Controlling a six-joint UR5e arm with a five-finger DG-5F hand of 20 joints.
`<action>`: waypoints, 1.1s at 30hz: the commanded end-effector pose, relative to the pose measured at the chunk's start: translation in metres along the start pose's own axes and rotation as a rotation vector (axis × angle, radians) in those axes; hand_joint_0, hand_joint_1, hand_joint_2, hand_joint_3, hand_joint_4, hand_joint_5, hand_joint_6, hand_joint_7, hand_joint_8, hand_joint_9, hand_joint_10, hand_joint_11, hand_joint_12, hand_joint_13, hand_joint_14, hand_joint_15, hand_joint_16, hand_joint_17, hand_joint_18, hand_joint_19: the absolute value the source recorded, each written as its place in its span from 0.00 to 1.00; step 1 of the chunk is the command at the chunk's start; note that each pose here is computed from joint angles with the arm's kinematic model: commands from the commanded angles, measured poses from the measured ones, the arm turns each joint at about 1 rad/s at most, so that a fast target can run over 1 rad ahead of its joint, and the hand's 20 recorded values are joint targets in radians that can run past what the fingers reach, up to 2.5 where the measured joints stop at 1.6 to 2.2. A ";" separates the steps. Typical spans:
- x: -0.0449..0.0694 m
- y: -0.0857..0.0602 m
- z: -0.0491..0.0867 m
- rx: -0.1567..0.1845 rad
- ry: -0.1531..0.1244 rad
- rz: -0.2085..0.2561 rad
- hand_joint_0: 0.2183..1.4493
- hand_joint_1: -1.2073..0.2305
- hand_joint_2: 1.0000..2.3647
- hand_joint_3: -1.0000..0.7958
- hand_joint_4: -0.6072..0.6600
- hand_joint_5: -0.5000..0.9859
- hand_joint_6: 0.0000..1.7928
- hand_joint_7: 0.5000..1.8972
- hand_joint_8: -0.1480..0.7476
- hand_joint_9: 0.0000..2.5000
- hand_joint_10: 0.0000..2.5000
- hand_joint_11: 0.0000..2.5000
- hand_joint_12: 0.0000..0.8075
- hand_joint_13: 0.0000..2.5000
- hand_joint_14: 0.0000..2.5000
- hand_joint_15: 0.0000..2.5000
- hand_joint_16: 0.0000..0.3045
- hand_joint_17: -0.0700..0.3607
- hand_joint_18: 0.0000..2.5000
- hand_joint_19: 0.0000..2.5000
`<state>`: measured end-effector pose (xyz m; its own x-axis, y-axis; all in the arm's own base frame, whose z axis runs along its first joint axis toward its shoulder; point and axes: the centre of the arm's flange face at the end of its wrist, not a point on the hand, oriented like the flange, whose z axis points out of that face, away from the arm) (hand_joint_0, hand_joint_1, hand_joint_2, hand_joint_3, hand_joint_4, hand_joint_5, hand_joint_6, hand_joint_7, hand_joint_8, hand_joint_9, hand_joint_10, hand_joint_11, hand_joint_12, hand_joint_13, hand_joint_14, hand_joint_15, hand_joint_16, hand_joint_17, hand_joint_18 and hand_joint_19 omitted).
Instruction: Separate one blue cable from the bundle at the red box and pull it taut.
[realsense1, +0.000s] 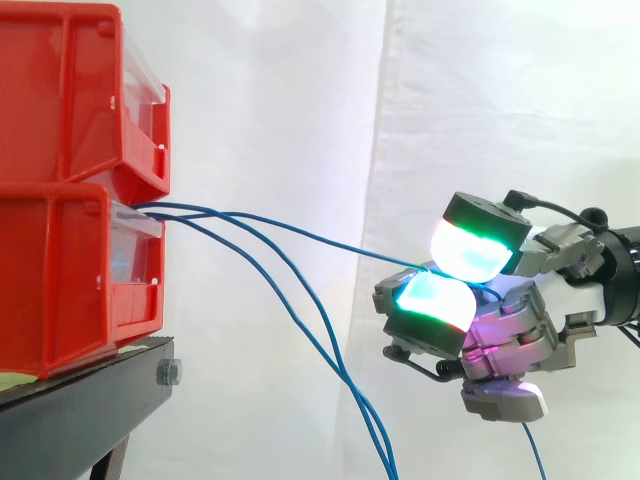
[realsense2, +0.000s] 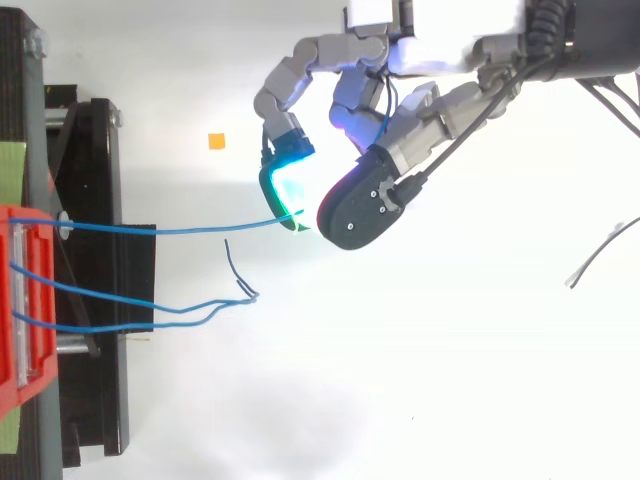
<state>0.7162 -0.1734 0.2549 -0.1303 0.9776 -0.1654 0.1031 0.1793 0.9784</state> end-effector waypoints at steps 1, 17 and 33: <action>0.000 0.001 0.000 -0.001 0.000 0.000 0.45 0.31 0.01 0.34 0.45 0.21 0.51 0.51 0.50 0.41 0.59 0.62 0.45 0.40 0.70 0.58 0.15 0.39 0.42 0.46; 0.000 -0.002 -0.001 0.004 0.000 0.001 0.44 0.31 0.01 0.34 0.45 0.21 0.51 0.51 0.50 0.41 0.59 0.62 0.45 0.41 0.69 0.59 0.14 0.39 0.42 0.46; 0.000 -0.003 -0.001 0.005 -0.002 0.001 0.44 0.31 0.01 0.34 0.45 0.21 0.51 0.50 0.50 0.41 0.58 0.63 0.45 0.41 0.68 0.60 0.14 0.39 0.42 0.46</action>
<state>0.7154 -0.1739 0.2533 -0.1296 0.9778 -0.1647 0.1067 0.1789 0.9781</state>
